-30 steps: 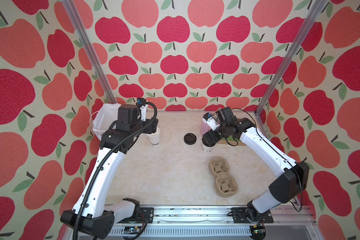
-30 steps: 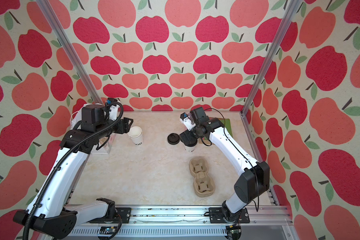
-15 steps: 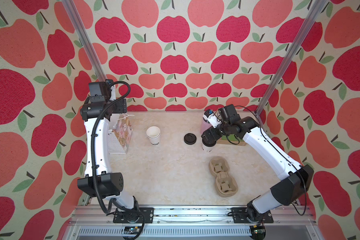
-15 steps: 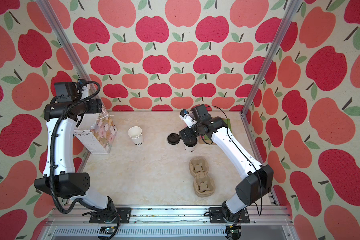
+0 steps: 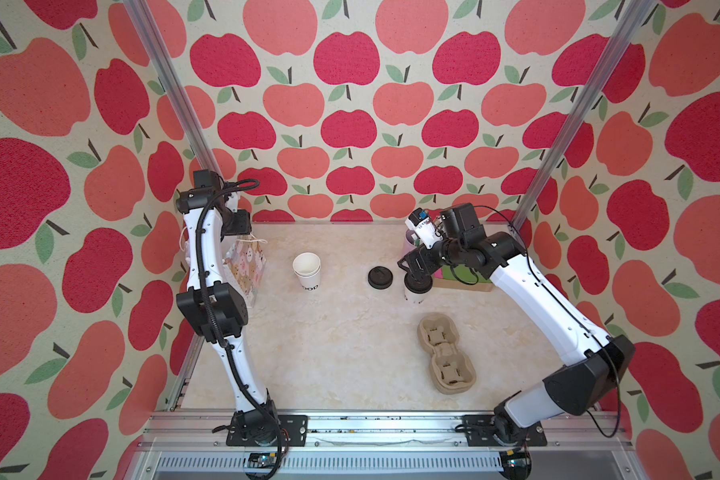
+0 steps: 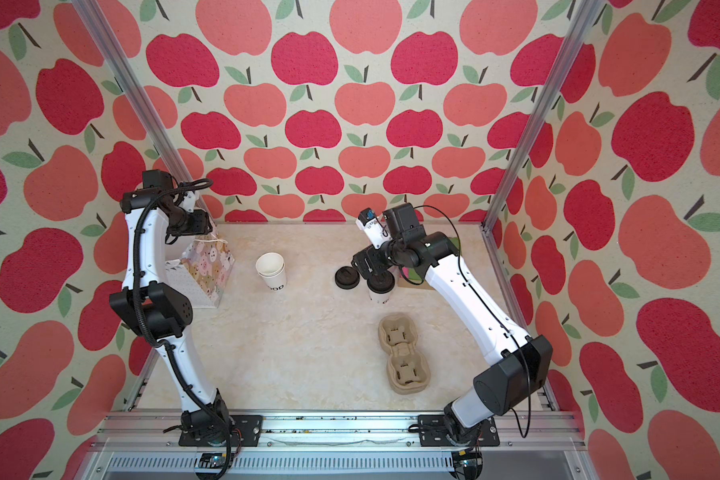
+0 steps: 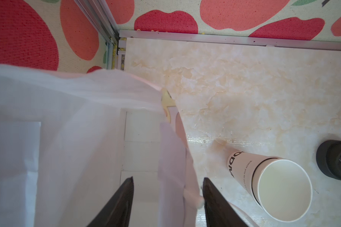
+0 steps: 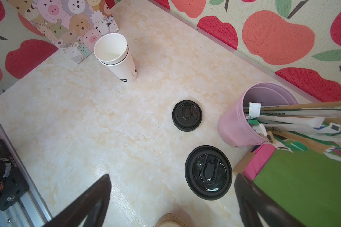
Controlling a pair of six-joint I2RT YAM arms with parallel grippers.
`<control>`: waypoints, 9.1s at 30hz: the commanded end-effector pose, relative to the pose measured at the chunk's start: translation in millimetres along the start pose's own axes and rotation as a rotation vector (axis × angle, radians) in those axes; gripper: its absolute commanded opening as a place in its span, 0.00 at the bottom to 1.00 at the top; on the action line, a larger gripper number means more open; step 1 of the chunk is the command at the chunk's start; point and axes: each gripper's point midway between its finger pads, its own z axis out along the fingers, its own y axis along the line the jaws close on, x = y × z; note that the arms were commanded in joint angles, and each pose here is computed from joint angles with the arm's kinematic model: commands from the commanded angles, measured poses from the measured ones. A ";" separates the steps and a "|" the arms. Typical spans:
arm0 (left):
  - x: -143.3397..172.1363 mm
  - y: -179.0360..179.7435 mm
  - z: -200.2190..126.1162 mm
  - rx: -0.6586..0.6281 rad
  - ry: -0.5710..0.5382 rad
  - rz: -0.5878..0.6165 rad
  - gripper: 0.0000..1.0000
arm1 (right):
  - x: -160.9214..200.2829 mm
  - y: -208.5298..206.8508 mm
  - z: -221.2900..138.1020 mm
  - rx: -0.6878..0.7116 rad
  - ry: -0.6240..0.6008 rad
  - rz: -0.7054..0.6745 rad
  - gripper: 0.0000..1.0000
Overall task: Pack a coffee takeout order
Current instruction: Pick up the takeout bag from the top-left of the table, then place the takeout bag at the center of the table, then rotate the takeout bag at the center of the table.
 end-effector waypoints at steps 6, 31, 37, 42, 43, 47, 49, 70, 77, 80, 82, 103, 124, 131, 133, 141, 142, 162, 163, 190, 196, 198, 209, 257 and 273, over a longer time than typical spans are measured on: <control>5.4 5.4 -4.8 0.009 0.013 -0.028 0.25 | 11.1 1.8 -7.4 0.016 0.006 0.022 0.99; -23.6 -61.6 -253.5 -0.248 -0.582 0.101 0.00 | 10.0 11.4 -18.3 -0.021 -0.069 0.040 0.99; -3.0 -122.3 -286.0 -0.200 -0.633 0.209 0.00 | 5.8 17.8 -22.8 -0.054 -0.104 0.050 0.99; 19.9 -156.6 -283.9 -0.218 -0.584 0.234 0.00 | 4.5 28.8 -23.9 -0.109 -0.125 0.081 0.99; 25.3 -166.8 -281.4 -0.220 -0.571 0.252 0.00 | 4.2 32.2 -23.4 -0.123 -0.128 0.087 0.99; 45.5 -203.5 -265.5 -0.210 -0.521 0.330 0.00 | 2.5 47.8 -19.6 -0.186 -0.150 0.108 0.99; 55.9 -220.6 -256.5 -0.199 -0.498 0.373 0.00 | 3.2 54.2 -16.8 -0.205 -0.155 0.112 0.99; 168.5 -280.2 -193.6 0.000 -0.126 0.384 0.03 | 43.5 107.0 58.5 -0.354 -0.038 0.257 0.99; 187.5 -302.4 -174.8 0.131 -0.106 0.356 0.08 | 61.5 120.4 91.9 -0.378 0.037 0.304 0.97; 191.0 -316.5 -171.4 0.220 -0.126 0.322 0.10 | 68.3 119.3 106.2 -0.367 0.066 0.316 0.97; 191.6 -325.0 -170.5 0.273 -0.140 0.298 0.14 | 70.2 118.0 113.8 -0.358 0.081 0.316 0.97; 144.6 -269.1 -214.0 0.297 -0.389 0.206 0.63 | 44.7 119.1 163.1 -0.436 0.130 0.279 0.99; 142.5 -181.6 -151.4 0.158 -0.147 0.257 0.75 | 41.4 144.7 188.1 -0.489 0.223 0.163 0.99; 132.9 -172.8 -123.8 0.123 -0.100 0.318 0.68 | 43.3 115.8 175.1 -0.339 0.211 0.082 0.99; 127.7 -169.7 -120.0 0.119 -0.108 0.323 0.66 | 43.5 107.4 170.0 -0.299 0.205 0.060 0.99; 116.9 -171.8 -104.0 0.135 -0.103 0.395 0.61 | 39.5 78.1 138.5 -0.145 0.169 -0.022 0.99; 115.1 -172.2 -103.6 0.136 -0.105 0.397 0.61 | 38.5 76.2 135.0 -0.136 0.163 -0.024 0.99; 97.9 -180.2 -122.5 0.149 -0.143 0.616 0.62 | 43.8 77.0 80.9 -0.119 0.097 0.000 0.99; 95.4 -180.4 -119.9 0.148 -0.147 0.633 0.62 | 45.2 77.0 76.5 -0.118 0.093 0.001 0.99; 88.0 -176.3 -69.3 0.199 -0.034 0.604 0.02 | 70.9 69.5 62.9 -0.078 0.125 0.001 0.99; 95.4 -181.3 -83.8 0.241 -0.019 0.490 0.00 | 70.6 64.3 58.9 -0.069 0.114 0.008 0.99; 99.4 -185.2 -90.8 0.272 -0.010 0.448 0.00 | 71.4 62.6 57.3 -0.069 0.114 0.013 0.99; 124.0 -205.8 -109.5 0.424 0.069 0.328 0.00 | 74.4 46.0 41.3 -0.039 0.096 0.038 0.99; 165.5 -162.0 -85.8 0.107 0.247 0.323 0.24 | 96.5 28.1 22.8 -0.001 0.122 0.057 0.99; 161.5 -204.7 -89.7 0.326 0.265 0.095 0.00 | 133.2 14.9 -6.8 0.105 0.188 0.101 0.99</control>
